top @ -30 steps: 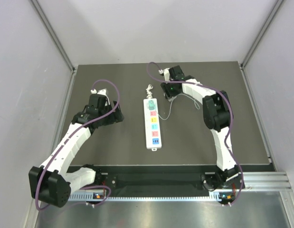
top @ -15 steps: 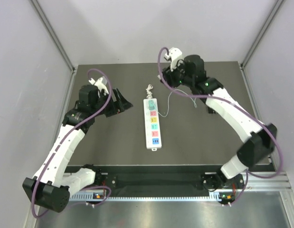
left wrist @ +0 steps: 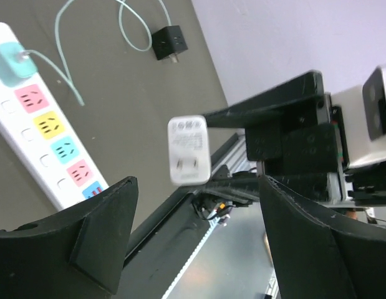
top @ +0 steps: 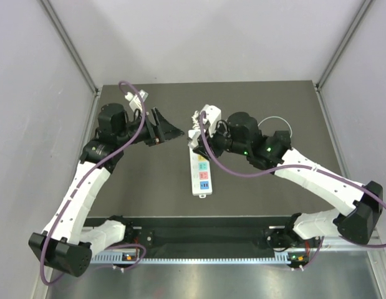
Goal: Insert the plug
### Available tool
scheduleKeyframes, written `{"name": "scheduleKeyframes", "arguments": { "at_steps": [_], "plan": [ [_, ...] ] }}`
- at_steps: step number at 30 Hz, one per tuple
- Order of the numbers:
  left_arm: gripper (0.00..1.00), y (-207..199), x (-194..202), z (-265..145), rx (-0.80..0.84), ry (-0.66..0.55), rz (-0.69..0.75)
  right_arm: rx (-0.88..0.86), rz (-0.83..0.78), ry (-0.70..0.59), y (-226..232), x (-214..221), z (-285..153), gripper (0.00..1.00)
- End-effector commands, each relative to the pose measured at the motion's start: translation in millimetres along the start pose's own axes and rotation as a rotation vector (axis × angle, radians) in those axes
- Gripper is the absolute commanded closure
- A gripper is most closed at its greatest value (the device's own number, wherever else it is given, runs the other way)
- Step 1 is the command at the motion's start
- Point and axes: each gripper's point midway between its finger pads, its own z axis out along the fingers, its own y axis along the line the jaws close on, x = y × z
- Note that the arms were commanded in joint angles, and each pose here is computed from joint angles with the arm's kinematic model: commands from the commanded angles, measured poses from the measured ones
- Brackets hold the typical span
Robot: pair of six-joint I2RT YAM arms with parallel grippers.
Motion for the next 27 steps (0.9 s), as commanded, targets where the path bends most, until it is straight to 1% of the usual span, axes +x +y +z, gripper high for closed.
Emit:
{"name": "scheduleKeyframes", "arguments": {
  "at_steps": [1,5,9,12,13,14,16,17,20,21,22,24,25,27],
  "plan": [
    [0.18,-15.2,-1.7,7.7,0.090,0.012,-0.001,-0.017,-0.010,-0.134,17.7,-40.0,-13.0,1.00],
    [0.18,-2.7,14.3,19.5,0.087,0.050,-0.046,-0.037,-0.017,-0.164,27.2,-47.3,-10.7,1.00],
    [0.20,6.9,26.9,23.6,0.072,0.084,-0.070,-0.037,-0.025,-0.148,30.3,-47.7,-3.7,1.00],
    [0.22,12.7,34.5,23.9,0.065,0.098,-0.084,-0.042,-0.031,-0.156,32.9,-52.8,-2.2,1.00],
    [0.24,14.7,36.6,24.2,0.061,0.102,-0.094,-0.043,-0.033,-0.159,33.8,-53.8,-1.3,1.00],
    [0.37,13.6,37.4,24.7,0.071,0.104,-0.095,-0.042,-0.032,-0.162,33.5,-54.5,-1.3,1.00],
    [0.48,13.9,45.1,25.6,0.094,0.134,-0.136,-0.026,-0.026,-0.152,30.8,-50.9,2.9,1.00],
    [0.56,15.2,47.7,27.2,0.107,0.140,-0.147,-0.021,-0.024,-0.149,30.0,-49.3,4.4,1.00],
    [0.64,13.7,53.7,28.5,0.134,0.168,-0.192,-0.011,-0.010,-0.153,29.2,-46.3,6.7,0.97],
    [0.72,16.4,56.0,29.8,0.136,0.177,-0.204,-0.004,0.000,-0.154,28.2,-45.7,6.8,0.97],
    [0.76,16.7,57.8,30.2,0.138,0.187,-0.221,0.000,0.006,-0.149,27.3,-43.0,7.2,0.95],
    [0.89,21.0,62.6,32.7,0.133,0.208,-0.249,0.009,0.010,-0.150,25.5,-42.1,7.0,0.92],
    [1.00,20.0,61.8,33.4,0.140,0.210,-0.264,0.013,0.014,-0.146,25.4,-40.1,6.5,0.82],
    [1.00,20.1,65.7,34.7,0.148,0.234,-0.310,0.028,0.019,-0.145,23.0,-39.3,3.1,0.68]
  ]
}}
